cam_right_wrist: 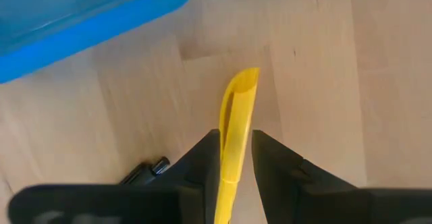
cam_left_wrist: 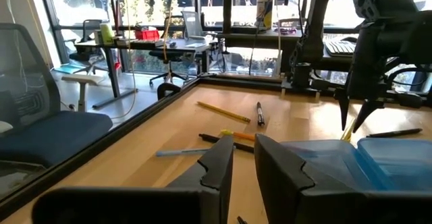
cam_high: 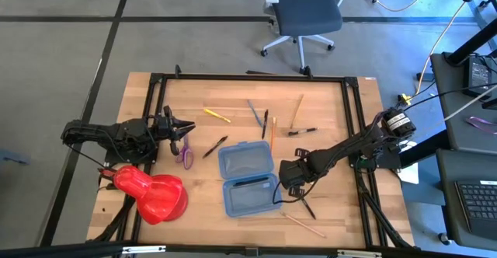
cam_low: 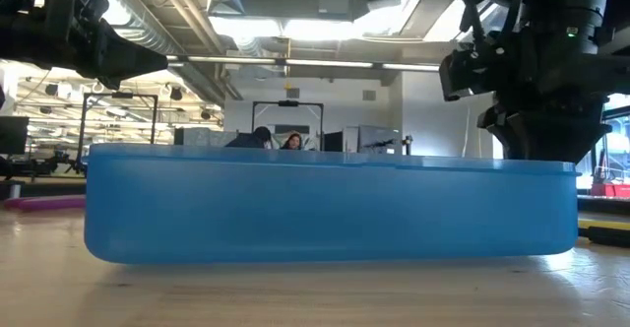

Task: Pick & place school supplies into a supply box
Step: Put the middle right yellow pen into the blue supply box

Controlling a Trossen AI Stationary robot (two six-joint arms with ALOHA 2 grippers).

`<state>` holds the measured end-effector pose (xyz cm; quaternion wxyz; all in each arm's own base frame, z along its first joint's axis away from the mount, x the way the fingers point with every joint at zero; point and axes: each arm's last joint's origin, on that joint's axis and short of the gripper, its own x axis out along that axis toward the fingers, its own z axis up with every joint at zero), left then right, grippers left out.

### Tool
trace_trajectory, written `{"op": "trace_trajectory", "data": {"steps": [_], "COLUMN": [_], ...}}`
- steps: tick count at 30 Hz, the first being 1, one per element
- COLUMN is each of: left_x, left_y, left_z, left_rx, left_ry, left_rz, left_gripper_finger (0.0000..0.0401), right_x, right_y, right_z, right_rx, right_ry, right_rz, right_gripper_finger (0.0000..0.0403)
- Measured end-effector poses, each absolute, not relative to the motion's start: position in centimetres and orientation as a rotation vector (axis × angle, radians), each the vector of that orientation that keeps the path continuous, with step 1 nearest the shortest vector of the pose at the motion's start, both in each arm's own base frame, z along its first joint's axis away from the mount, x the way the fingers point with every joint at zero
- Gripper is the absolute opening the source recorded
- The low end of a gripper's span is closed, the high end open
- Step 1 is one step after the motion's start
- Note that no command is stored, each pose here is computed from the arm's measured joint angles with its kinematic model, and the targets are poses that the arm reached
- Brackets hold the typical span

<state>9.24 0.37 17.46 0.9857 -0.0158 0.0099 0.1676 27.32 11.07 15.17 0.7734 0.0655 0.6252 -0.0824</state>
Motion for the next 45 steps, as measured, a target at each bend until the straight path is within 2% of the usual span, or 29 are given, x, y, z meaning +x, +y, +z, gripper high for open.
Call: {"op": "trace_trajectory", "data": {"steps": [6,15,20,36,45], "left_x": [9.2,9.2,9.2,9.2,9.2], "left_y": [0.4,0.4,0.4,0.4,0.4], "left_z": [17.5,17.5,17.5,17.5,17.5], "left_rx": [-0.032,-0.033,-0.033,-0.033,-0.034], "left_ry": [0.020,0.020,0.020,0.020,0.020], "left_rz": [0.336,0.335,0.335,0.335,0.335], "left_gripper_finger": [0.0053,0.0057,0.0054,0.0056,0.0050], "right_x": [27.3,27.5,27.5,26.0,26.0], "right_y": [11.0,10.7,10.8,10.3,10.4], "right_z": [15.2,15.2,15.2,12.5,12.5], "right_rx": [0.150,0.084,0.107,0.198,0.160], "right_ry": [1.346,1.278,1.295,1.288,1.294], "right_rz": [-0.200,-0.292,-0.265,-0.279,-0.243], "right_gripper_finger": [0.0097,0.0172,0.0187,0.0184,0.0110]}}
